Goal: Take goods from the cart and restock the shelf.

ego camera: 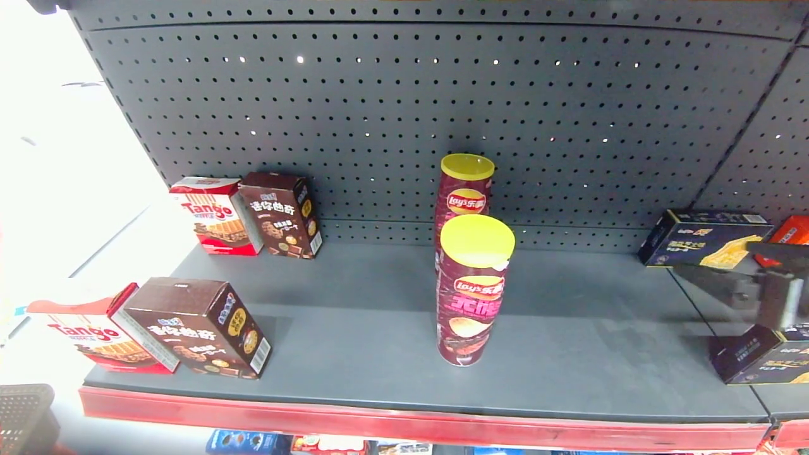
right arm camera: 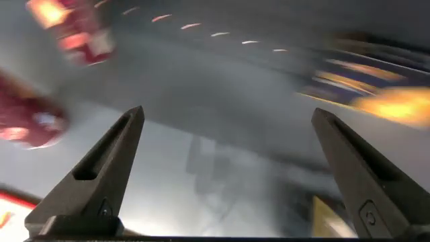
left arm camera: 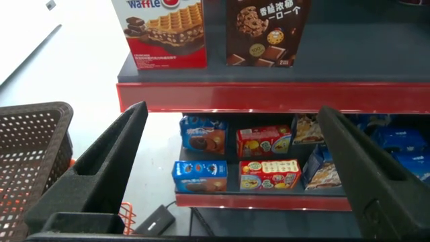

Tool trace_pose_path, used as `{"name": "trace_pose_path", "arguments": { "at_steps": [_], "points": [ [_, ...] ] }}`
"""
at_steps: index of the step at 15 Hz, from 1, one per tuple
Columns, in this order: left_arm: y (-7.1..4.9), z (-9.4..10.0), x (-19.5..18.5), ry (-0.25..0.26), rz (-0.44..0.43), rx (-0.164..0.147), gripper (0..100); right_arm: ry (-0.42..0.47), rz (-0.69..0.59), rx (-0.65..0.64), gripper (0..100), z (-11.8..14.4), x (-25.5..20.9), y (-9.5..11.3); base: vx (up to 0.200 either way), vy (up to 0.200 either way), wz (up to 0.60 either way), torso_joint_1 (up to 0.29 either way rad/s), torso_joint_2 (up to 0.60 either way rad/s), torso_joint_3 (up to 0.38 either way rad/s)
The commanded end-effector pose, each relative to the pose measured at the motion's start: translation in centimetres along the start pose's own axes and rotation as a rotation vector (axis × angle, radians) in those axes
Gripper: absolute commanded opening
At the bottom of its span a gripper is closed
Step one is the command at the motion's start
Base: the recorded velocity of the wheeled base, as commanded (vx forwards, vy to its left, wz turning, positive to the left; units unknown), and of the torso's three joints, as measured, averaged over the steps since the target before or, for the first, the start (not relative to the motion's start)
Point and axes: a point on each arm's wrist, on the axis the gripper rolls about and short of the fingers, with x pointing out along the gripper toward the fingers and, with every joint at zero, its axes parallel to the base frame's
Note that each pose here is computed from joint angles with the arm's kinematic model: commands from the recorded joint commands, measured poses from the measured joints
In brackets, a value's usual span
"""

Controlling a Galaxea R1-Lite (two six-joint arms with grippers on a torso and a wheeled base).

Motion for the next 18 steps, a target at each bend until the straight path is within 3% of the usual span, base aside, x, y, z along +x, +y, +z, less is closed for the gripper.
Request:
{"name": "trace_pose_path", "arguments": {
  "at_steps": [1, 3, 5, 9, 13, 14, 16, 18],
  "points": [
    [0.0, 0.0, 0.0, 0.001, 0.001, 0.0, 100, -0.144, -0.243, 0.029, 100, -3.7, -8.6, -1.1, 0.0, 0.0, 0.0, 0.0, 0.0, 0.0],
    [0.0, 0.0, 0.0, 0.001, -0.001, 0.0, 100, -0.272, -0.311, 0.023, 100, -7.4, -13.1, 0.0, 0.0, 0.0, 0.0, 0.0, 0.0, 0.0],
    [0.0, 0.0, 0.0, 0.001, 0.001, 0.0, 100, -0.299, -0.308, 0.023, 100, -9.2, -14.4, 0.5, 0.0, 0.0, 0.0, 0.0, 0.0, 0.0],
    [0.0, 0.0, 0.0, 0.001, -0.001, 0.0, 100, -0.273, -0.287, 0.03, 100, -14.2, -16.5, 1.5, 0.0, 0.0, 0.0, 0.0, 0.0, 0.0],
    [0.0, 0.0, 0.0, 0.001, -0.001, 0.0, 100, -0.262, -0.311, 0.099, 100, -18.5, -14.3, 1.8, 0.0, 0.0, 0.0, 0.0, 0.0, 0.0],
    [0.0, 0.0, 0.0, 0.001, -0.001, 0.0, 100, -0.243, -0.308, 0.091, 100, -19.2, -14.0, 1.8, 0.0, 0.0, 0.0, 0.0, 0.0, 0.0],
    [0.0, 0.0, 0.0, 0.001, -0.001, 0.0, 100, -0.183, -0.178, 0.084, 100, -19.8, -13.7, 2.2, 0.0, 0.0, 0.0, 0.0, 0.0, 0.0],
    [0.0, 0.0, 0.0, 0.001, -0.003, 0.001, 100, -0.163, -0.232, 0.142, 100, -20.0, -13.7, 2.1, 0.0, 0.0, 0.0, 0.0, 0.0, 0.0]
  ]
}}
